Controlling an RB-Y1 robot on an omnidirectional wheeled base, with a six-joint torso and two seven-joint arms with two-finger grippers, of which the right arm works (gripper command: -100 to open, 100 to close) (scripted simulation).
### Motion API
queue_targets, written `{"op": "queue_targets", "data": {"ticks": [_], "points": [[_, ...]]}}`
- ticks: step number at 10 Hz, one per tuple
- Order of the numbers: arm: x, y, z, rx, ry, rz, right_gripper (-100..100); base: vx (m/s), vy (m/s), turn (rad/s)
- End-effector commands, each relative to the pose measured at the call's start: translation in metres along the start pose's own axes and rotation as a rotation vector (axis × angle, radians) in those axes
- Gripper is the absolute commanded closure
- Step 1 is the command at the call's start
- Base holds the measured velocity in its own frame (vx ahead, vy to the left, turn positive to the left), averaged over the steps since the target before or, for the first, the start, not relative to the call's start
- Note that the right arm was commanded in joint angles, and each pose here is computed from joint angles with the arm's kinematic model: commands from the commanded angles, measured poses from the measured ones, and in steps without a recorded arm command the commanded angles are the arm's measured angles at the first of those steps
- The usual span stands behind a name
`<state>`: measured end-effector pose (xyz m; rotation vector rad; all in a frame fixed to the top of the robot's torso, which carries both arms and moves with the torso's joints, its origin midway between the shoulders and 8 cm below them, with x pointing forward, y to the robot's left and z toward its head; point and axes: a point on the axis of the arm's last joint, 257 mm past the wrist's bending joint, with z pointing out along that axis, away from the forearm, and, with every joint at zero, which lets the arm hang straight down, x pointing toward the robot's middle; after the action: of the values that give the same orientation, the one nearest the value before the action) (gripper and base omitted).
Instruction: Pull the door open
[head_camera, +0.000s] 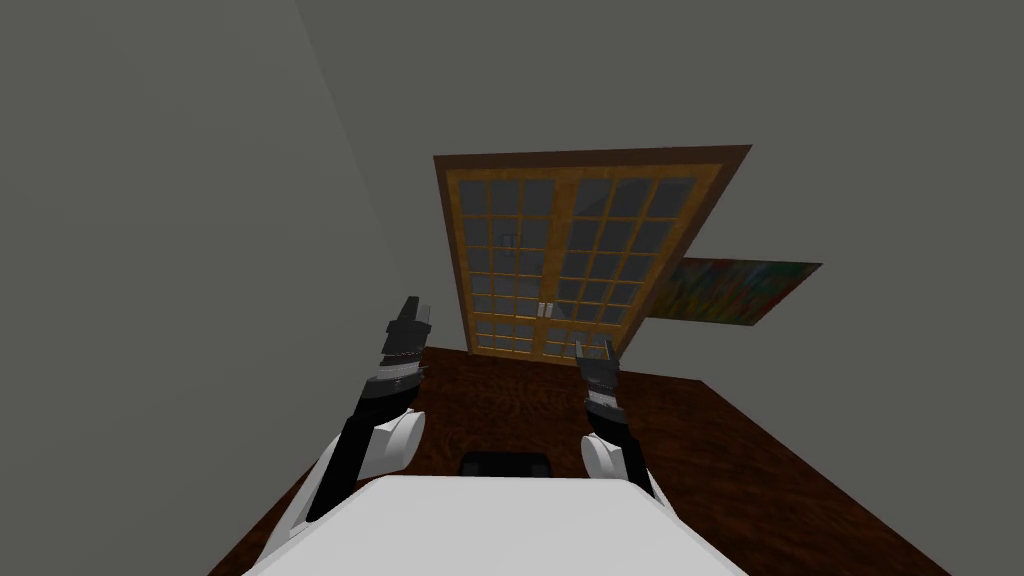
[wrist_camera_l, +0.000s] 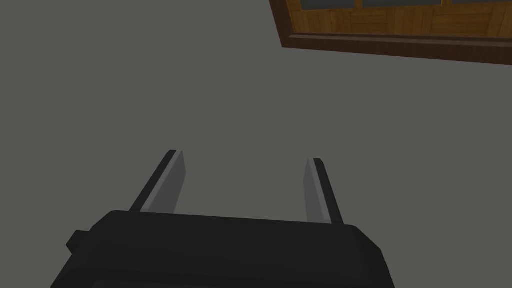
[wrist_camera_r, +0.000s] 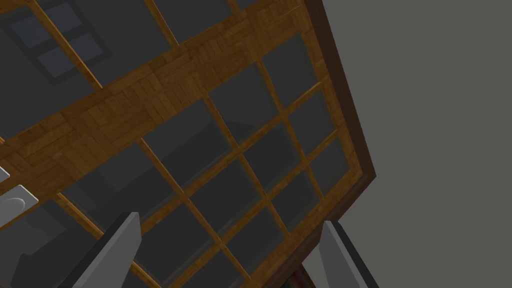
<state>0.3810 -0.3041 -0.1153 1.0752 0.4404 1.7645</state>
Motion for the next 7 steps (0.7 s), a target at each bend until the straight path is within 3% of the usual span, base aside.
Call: {"op": "queue_targets", "data": {"ticks": [1,7], "points": [[-0.007,-0.010,-0.0056,0.018,-0.017,0.053,-100,0.104,-0.039,0.088],[-0.035,-0.045,-0.0262,0.079,-0.092,0.233,-100,0.096,-0.035,0.069]]}}
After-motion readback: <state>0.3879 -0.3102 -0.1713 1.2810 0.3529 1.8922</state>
